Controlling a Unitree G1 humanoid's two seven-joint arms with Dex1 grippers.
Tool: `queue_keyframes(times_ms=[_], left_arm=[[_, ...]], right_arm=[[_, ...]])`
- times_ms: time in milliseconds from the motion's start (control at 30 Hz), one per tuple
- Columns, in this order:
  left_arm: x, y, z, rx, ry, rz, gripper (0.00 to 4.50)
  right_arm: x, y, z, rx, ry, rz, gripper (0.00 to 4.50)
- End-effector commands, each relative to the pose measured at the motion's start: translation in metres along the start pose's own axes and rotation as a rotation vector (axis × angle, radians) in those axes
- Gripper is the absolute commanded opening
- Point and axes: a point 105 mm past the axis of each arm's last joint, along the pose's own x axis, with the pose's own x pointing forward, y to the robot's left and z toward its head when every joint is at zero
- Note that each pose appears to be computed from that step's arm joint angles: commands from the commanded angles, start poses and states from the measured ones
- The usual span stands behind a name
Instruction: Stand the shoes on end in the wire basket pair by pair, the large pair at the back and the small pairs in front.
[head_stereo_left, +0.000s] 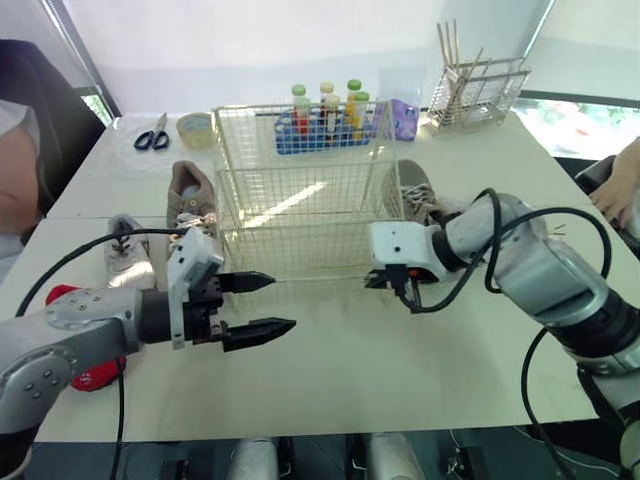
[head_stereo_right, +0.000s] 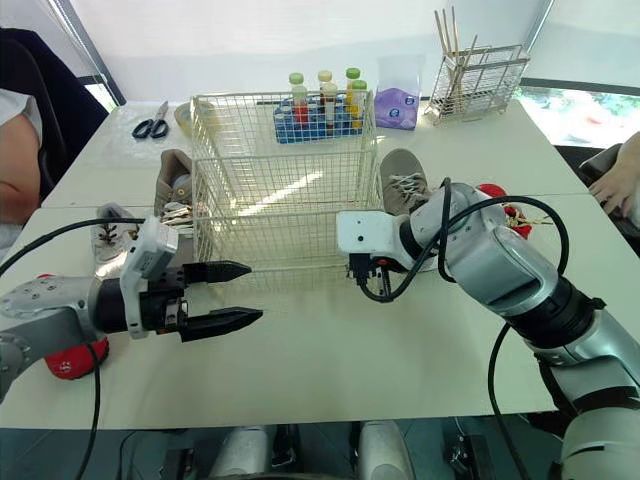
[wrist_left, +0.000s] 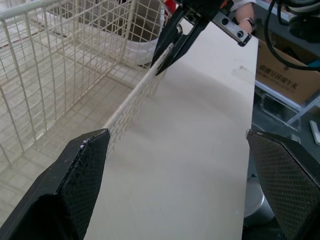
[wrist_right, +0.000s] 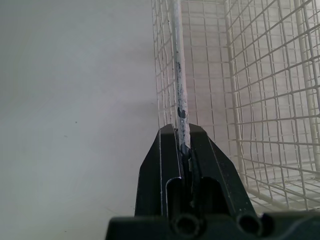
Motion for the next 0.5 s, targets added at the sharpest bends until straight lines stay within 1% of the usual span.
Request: queue_keyframes(times_ms=[33,133,167,233,267,300,433,467,500], left_arm=[[0.001,0.000,0.006,0.028,-0.013,-0.012,4.50],[0.001,0.000,0.006,0.029,-0.011,-0.017,4.50],[0.001,0.000,0.005,0.029,-0.009,-0.018,4.50],[0.001,0.000,0.005,0.027,-0.008,-0.020,4.50],[0.001,0.000,0.005,0.024,-0.006,-0.022,4.50],[0.001,0.001,0.004,0.021,-0.001,-0.024,4.50],[0.002,0.002,0.000,0.020,0.016,-0.034,4.50],[0.002,0.001,0.000,0.021,0.014,-0.039,4.50],[0.003,0.001,0.002,0.023,0.010,-0.045,4.50]], right_arm=[[0.002,0.001,0.013,-0.041,-0.044,-0.010,0.06],[0.003,0.000,0.012,-0.050,-0.039,-0.011,0.06],[0.002,0.001,0.011,-0.053,-0.035,-0.007,0.34],[0.000,0.004,0.010,-0.071,-0.030,0.002,1.04],[-0.003,0.004,0.011,-0.082,-0.025,-0.005,1.47],[-0.007,0.001,0.013,-0.085,-0.028,-0.026,1.99],[-0.034,-0.011,0.021,-0.073,-0.049,-0.110,1.99],[-0.043,-0.014,0.024,-0.056,-0.071,-0.138,1.99],[-0.056,-0.018,0.029,-0.023,-0.125,-0.163,1.99]])
